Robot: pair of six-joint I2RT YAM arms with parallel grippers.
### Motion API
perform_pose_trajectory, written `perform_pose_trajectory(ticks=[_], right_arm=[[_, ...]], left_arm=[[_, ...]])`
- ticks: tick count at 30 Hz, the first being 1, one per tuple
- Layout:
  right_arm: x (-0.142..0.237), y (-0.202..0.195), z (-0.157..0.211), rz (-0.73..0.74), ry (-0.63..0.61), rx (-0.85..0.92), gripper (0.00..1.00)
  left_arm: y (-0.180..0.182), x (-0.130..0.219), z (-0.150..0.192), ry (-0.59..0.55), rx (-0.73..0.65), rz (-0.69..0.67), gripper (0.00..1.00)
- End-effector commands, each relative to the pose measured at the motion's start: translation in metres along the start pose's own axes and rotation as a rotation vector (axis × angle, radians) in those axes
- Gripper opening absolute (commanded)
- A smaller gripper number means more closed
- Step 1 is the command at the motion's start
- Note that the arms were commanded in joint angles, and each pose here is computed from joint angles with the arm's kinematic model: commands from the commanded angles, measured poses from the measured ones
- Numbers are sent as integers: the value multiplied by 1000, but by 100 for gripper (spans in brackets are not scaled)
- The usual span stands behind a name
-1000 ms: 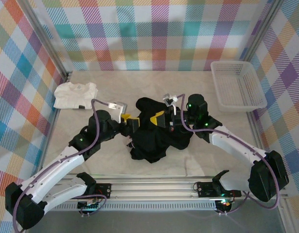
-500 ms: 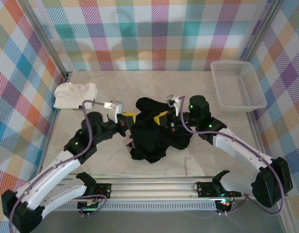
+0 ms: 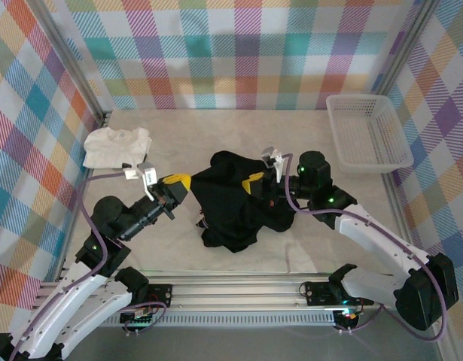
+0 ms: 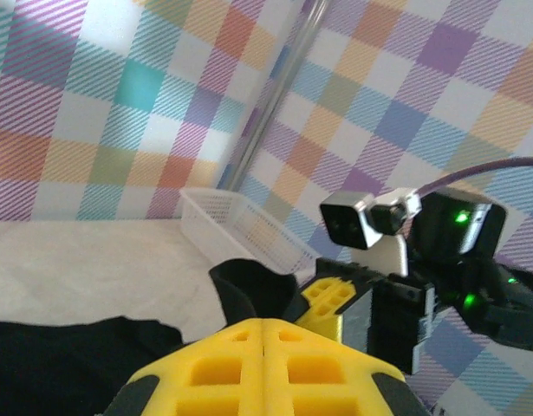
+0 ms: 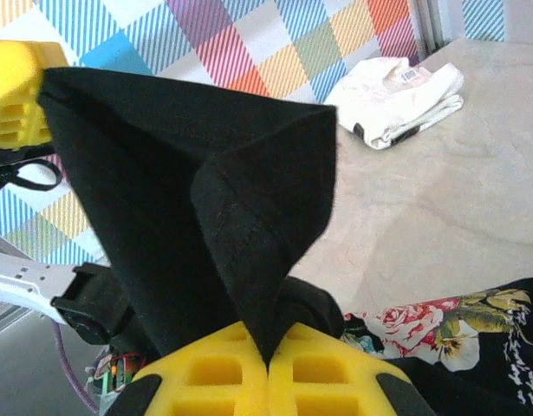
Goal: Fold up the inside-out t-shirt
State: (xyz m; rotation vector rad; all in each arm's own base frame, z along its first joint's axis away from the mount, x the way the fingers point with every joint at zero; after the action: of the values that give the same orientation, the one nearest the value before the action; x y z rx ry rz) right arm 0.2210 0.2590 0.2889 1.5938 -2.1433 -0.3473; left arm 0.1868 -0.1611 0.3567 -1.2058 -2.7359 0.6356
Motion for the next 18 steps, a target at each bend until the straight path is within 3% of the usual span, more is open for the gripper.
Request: perform_pose_trajectory(ticks=[1,8,12,15,18], right_arm=[[1,13,-1,-85,-33,25,1],[-1,23,-5,-191,-88,49,0],[-2,23,-3,-201,-72,80,0],[0,25,2,-207,-51,109,0],[1,27,9,-223,-25,133,0]], left_arm=[[9,-4,28,111,-22,-2,0],[19,-21,95,345,44,70,0],[33,-22,112,368,50,14,0],[50,-18,112,346,49,-108,0],[55,-17,106,328,37,-152,18]])
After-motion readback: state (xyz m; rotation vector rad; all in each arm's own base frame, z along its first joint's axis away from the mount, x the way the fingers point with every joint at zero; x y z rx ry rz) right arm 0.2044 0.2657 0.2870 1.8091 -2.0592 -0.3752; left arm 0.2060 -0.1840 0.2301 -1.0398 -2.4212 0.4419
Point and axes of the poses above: each hand's point on the last joint's axis, 136 mm out from that joint toward the fingers, its own x axis back along the fingers, its own y axis along the line the jaws close on, z = x × y, the point moved 3 cm from there along x, back along the fingers, and after that the axes turned 2 degrees about -x, right-handed, at the moved point
